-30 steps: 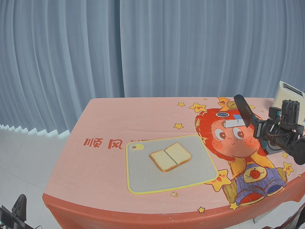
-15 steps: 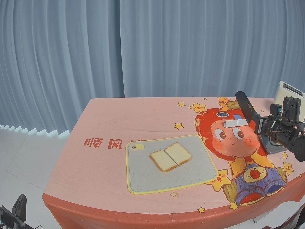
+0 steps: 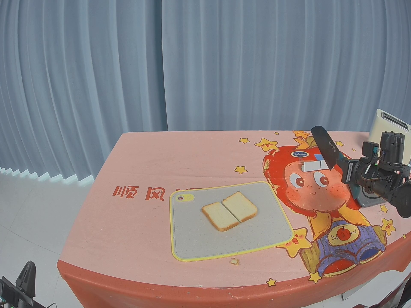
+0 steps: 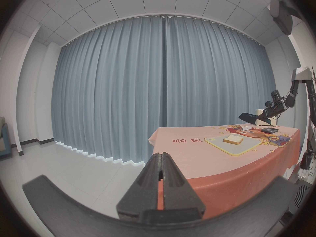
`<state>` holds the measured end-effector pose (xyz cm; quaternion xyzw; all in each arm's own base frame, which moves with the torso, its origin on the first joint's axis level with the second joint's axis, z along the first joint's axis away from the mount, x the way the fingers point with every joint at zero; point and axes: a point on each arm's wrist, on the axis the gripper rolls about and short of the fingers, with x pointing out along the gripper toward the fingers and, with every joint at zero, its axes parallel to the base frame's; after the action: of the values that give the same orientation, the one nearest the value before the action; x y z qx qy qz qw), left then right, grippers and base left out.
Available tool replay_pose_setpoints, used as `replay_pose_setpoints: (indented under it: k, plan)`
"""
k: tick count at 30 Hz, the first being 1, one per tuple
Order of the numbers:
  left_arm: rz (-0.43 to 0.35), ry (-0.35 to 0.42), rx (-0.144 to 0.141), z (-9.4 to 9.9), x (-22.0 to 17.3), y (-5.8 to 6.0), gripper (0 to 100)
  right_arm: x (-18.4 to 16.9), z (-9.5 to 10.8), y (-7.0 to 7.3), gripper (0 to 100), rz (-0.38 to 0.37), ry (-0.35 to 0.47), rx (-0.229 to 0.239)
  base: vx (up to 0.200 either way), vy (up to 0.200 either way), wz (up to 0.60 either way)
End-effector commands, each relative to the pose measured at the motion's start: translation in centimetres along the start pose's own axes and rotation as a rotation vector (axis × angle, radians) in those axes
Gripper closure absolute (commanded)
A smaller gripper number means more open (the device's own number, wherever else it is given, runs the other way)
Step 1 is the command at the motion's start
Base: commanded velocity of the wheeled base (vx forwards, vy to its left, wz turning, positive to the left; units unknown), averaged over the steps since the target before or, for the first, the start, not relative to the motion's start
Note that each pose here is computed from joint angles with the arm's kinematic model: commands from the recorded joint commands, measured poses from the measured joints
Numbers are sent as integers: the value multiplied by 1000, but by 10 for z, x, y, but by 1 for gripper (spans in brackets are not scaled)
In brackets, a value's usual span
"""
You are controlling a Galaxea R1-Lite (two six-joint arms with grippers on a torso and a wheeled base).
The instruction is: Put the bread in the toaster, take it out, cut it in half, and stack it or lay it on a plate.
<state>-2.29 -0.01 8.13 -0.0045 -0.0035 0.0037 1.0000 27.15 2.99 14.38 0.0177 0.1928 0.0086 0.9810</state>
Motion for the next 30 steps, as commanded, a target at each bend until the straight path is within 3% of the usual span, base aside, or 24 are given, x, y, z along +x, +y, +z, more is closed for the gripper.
replay_pose_setpoints:
  k: [1, 8, 30]
  plan:
    - [0, 1, 0, -5, 0, 0, 100, 2, -3, -2, 100, -8, 12, 0, 0, 0, 0]
    - [0, 1, 0, -5, 0, 0, 100, 3, -7, -13, 100, -43, 29, -22, 0, 0, 0]
    - [0, 1, 0, -5, 0, 0, 100, 7, -17, -10, 100, -37, 71, -56, 0, 0, 0]
